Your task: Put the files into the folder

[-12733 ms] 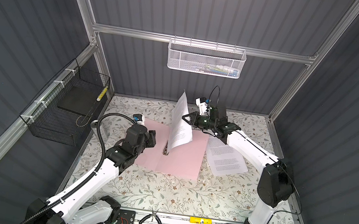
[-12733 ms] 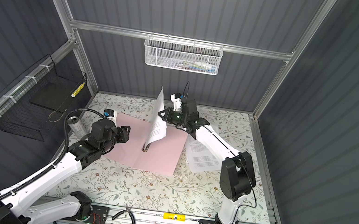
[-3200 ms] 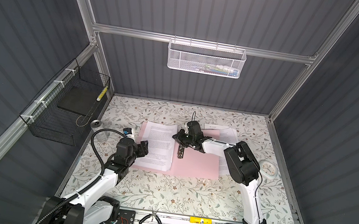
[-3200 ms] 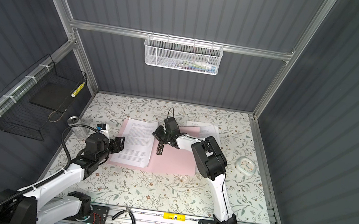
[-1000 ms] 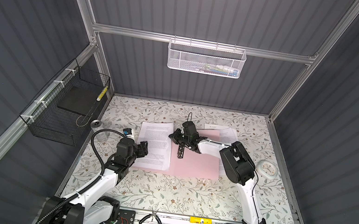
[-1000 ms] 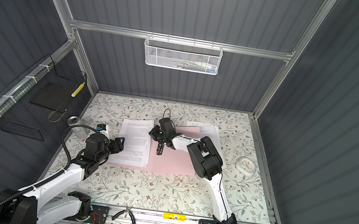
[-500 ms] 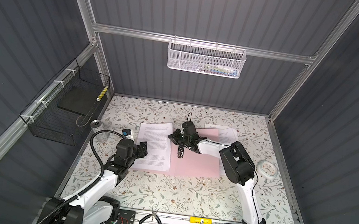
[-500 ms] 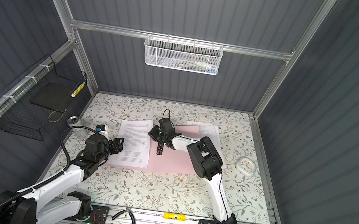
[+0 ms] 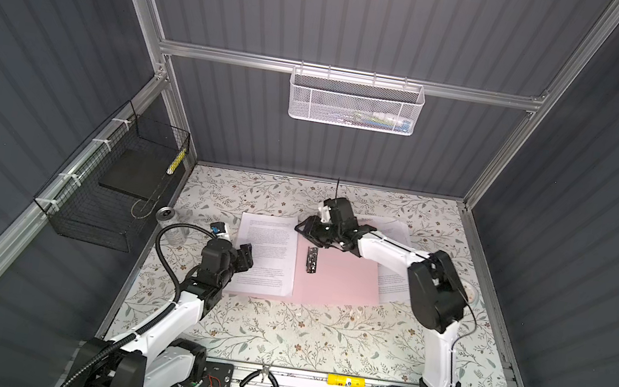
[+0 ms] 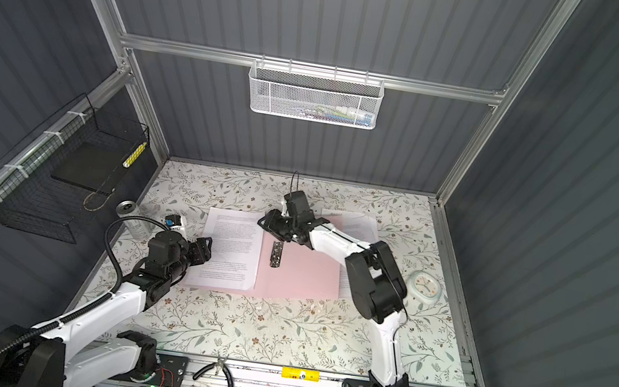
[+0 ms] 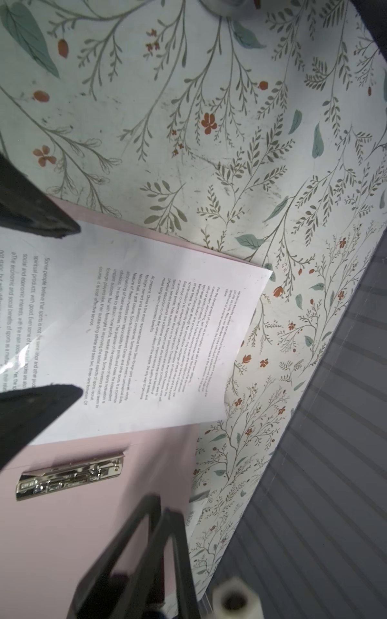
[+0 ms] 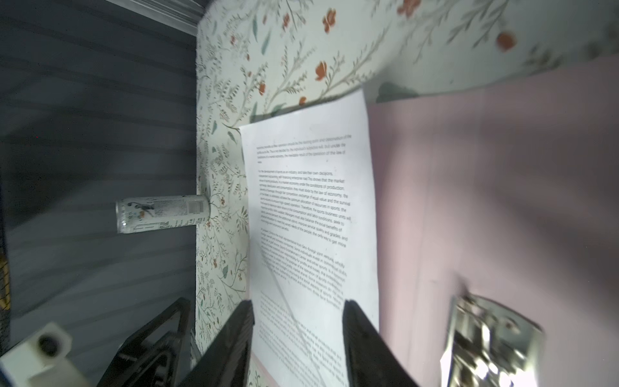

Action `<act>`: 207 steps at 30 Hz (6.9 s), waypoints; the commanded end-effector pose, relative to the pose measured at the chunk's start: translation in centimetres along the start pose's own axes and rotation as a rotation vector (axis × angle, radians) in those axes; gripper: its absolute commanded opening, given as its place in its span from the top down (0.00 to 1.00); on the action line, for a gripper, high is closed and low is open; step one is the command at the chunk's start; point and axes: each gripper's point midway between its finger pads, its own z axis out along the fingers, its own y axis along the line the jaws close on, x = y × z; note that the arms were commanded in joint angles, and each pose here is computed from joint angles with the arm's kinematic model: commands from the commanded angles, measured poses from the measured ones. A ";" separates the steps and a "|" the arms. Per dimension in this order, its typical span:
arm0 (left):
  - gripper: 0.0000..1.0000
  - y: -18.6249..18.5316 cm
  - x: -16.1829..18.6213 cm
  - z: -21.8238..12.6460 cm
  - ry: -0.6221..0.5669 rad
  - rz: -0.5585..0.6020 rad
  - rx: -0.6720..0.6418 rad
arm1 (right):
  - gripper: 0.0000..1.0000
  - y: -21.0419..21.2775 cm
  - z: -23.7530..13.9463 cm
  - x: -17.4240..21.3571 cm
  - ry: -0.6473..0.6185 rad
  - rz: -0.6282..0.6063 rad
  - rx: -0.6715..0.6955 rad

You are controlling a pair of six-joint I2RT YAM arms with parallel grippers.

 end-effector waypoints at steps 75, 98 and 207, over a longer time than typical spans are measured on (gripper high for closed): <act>0.23 1.6 2.6 0.8 0.141 -0.035 -0.003 | 0.58 0.9 -0.4 -6.0 0.174 -0.221 -0.177; 0.24 2.5 4.1 2.1 0.194 -0.074 0.003 | 0.63 -7.4 7.1 -1.4 0.327 -0.181 -0.026; 0.30 2.3 5.3 3.8 0.271 -0.079 0.034 | 1.00 -6.3 7.7 1.3 0.169 0.183 -0.013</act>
